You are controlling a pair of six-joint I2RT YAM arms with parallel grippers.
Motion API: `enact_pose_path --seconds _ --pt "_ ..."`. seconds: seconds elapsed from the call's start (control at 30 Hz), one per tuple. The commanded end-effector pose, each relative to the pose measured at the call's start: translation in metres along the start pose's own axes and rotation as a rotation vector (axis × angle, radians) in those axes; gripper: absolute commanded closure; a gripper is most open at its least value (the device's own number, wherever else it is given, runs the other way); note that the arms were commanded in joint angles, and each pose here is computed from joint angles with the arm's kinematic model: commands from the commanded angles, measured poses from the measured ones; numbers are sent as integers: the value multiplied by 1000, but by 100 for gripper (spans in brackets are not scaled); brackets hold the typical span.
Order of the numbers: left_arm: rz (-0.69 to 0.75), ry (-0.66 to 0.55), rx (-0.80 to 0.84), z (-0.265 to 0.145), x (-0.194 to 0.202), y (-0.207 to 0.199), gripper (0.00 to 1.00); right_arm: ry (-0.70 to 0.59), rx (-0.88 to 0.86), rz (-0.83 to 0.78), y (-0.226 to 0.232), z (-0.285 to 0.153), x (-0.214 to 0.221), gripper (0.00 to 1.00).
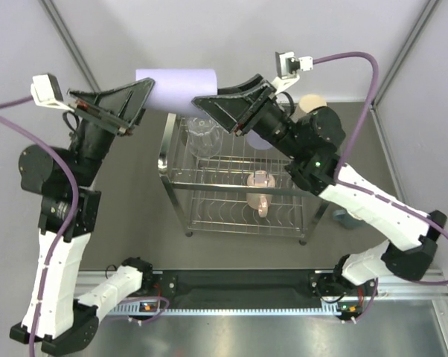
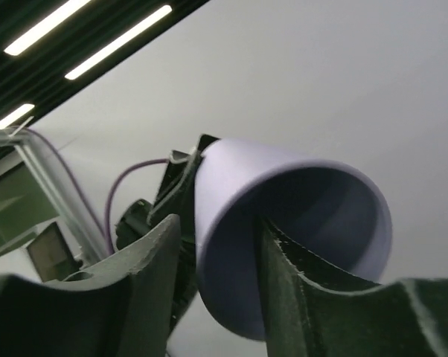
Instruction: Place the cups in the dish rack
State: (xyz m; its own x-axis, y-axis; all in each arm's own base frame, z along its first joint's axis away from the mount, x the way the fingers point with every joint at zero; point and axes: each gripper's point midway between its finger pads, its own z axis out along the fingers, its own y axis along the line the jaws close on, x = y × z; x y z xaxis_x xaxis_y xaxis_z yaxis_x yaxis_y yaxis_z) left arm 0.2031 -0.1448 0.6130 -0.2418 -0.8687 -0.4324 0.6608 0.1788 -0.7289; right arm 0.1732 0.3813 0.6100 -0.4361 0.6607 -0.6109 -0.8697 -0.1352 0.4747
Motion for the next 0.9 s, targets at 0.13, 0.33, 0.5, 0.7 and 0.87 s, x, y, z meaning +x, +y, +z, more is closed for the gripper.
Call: enact_pose_path --seconds 0.13,0.33,0.5,0.7,0.87 --pt "174 163 -40 15 6 -18 100 -32 418 -283 -11 -73 -58 41" --pt "223 298 -113 33 20 6 100 -97 793 -457 -16 -164 -118 40" --pt "250 410 -204 44 37 40 100 -159 976 -562 -1 -235 -158 40" --pt "296 537 -251 56 92 53 100 -226 1205 -618 7 -315 -183 40" --pt "370 564 -261 58 124 47 100 -280 1292 -598 14 -351 -192 41"
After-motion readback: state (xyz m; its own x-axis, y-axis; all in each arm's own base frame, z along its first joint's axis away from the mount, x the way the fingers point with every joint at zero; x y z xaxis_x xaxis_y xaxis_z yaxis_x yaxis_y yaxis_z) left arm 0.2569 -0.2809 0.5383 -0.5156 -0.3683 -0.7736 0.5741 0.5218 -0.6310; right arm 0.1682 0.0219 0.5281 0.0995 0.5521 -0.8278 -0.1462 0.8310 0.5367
